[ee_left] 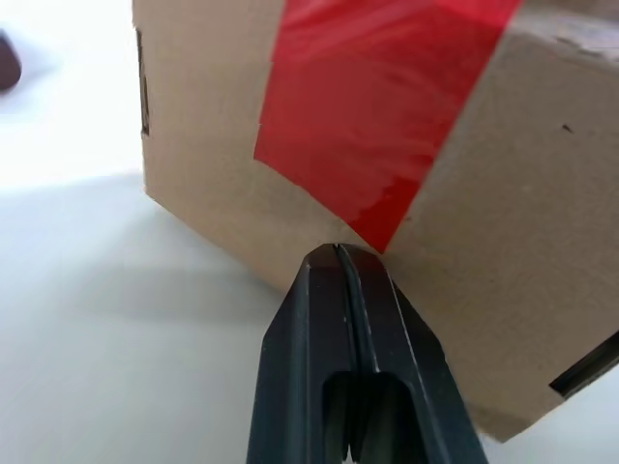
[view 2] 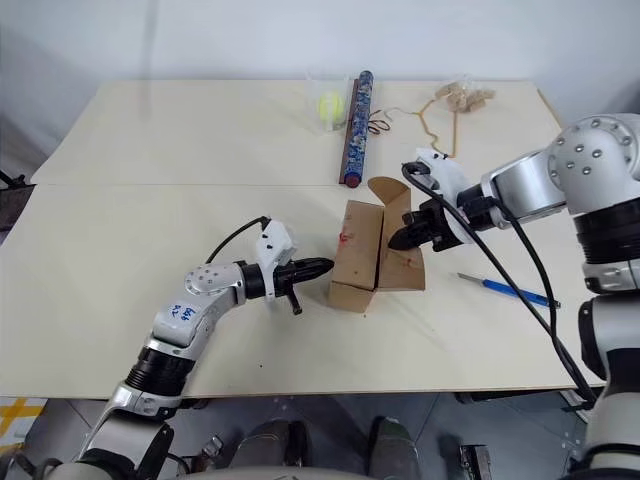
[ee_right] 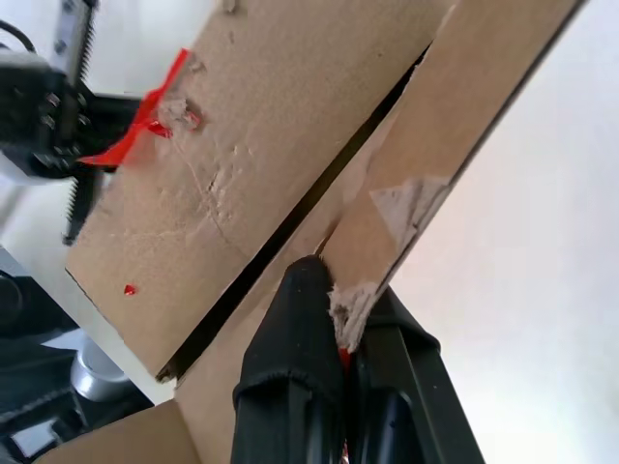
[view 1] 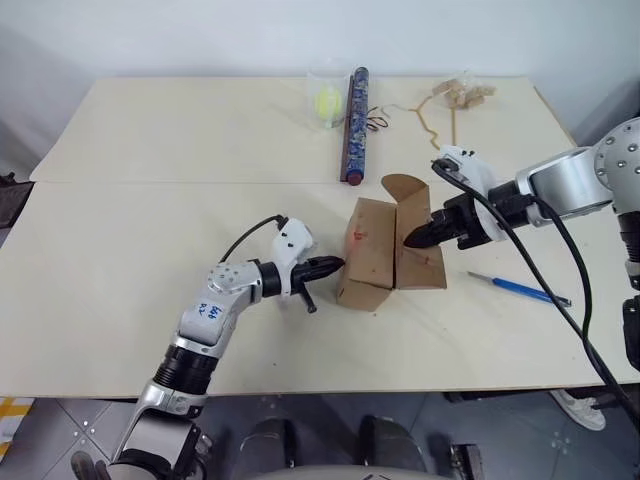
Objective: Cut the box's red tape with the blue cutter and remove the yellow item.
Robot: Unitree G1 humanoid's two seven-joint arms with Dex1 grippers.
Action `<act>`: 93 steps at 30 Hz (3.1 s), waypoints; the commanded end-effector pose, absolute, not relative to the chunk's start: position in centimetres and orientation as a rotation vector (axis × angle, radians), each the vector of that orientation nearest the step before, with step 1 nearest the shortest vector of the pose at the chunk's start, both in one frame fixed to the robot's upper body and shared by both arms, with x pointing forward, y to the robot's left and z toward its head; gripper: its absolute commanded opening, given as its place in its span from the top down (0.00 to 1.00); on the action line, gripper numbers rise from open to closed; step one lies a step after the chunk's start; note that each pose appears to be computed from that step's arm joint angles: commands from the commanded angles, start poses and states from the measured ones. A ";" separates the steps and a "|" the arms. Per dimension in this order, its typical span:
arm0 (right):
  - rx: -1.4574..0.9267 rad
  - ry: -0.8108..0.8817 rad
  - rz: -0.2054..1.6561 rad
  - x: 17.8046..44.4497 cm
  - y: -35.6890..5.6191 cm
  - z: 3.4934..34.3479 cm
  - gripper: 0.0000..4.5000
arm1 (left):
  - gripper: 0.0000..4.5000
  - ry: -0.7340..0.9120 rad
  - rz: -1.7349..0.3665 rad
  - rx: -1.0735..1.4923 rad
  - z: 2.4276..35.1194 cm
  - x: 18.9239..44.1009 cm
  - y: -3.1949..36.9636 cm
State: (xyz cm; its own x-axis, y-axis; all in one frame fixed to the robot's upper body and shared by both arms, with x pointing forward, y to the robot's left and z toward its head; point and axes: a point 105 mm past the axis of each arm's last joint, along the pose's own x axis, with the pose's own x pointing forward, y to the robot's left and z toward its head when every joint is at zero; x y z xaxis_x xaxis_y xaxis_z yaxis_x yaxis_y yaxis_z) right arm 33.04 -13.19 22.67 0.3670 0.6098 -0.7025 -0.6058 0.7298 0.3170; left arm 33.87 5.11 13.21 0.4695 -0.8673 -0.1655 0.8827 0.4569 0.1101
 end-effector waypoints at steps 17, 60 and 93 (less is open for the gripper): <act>-0.061 0.951 0.642 35.0 -13.5 22.4 1.00 | 1.00 0.037 -1.097 0.193 13.9 33.3 4.3; -0.232 0.902 0.699 34.7 -12.7 25.0 1.00 | 1.00 0.065 -1.059 0.153 12.3 32.7 2.8; -0.106 0.823 0.630 35.1 -15.0 25.0 0.22 | 0.00 -0.240 -1.235 0.218 21.1 32.5 2.5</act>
